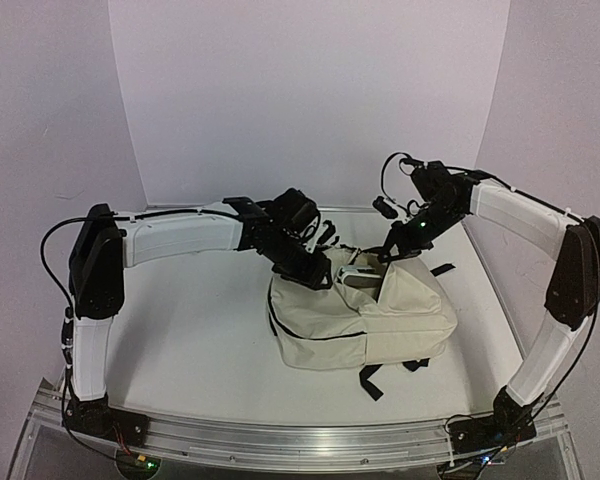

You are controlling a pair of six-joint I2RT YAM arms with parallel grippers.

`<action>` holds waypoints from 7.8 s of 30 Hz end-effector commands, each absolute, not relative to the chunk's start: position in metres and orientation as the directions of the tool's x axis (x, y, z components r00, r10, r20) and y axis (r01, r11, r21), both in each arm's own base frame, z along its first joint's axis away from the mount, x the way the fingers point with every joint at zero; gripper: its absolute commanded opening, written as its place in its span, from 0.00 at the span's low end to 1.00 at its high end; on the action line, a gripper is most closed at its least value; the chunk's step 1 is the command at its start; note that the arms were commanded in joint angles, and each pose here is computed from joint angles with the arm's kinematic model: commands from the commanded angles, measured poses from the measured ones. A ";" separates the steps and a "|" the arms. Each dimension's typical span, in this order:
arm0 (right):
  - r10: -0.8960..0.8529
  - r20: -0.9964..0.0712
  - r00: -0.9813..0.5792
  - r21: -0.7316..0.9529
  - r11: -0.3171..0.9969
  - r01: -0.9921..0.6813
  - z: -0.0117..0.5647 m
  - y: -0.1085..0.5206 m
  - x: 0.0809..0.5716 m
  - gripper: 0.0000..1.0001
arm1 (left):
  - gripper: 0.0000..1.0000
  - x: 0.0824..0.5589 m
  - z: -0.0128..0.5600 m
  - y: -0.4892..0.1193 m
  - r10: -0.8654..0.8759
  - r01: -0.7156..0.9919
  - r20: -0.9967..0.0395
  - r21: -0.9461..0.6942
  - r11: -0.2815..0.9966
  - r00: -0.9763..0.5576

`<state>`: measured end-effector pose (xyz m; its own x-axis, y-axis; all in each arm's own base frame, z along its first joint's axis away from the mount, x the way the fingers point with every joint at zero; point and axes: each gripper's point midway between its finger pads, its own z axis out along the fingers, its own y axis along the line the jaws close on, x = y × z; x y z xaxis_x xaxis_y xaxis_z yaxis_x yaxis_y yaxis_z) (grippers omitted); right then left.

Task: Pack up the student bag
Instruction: Place the stationery in the student bag, then move the personal item to the center of the board.

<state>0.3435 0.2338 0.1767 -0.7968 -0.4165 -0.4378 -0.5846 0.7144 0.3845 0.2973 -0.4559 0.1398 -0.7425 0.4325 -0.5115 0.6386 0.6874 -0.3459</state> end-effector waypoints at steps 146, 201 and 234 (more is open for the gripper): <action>-0.397 -0.477 -0.784 0.487 0.624 -0.611 0.198 0.244 0.316 0.00 | 0.21 0.291 0.141 -0.581 0.361 0.701 -0.604 -0.561 0.440 -0.710; -0.485 -0.394 -0.781 0.383 0.686 -0.619 0.142 0.220 0.308 0.00 | 1.00 0.573 0.086 -0.093 -0.026 0.013 -0.516 -0.071 0.997 -0.856; -0.469 -0.446 -0.762 0.394 0.662 -0.638 0.166 0.233 0.326 0.00 | 0.61 0.515 0.065 -0.144 0.010 0.118 -0.402 -0.246 0.962 -0.916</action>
<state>0.3097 0.2320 0.1426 -0.7849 -0.4842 -0.3866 -0.6175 0.6632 0.4230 0.5481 -0.1229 0.0288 -0.9075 0.0448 -0.4176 0.1166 0.9821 -0.1480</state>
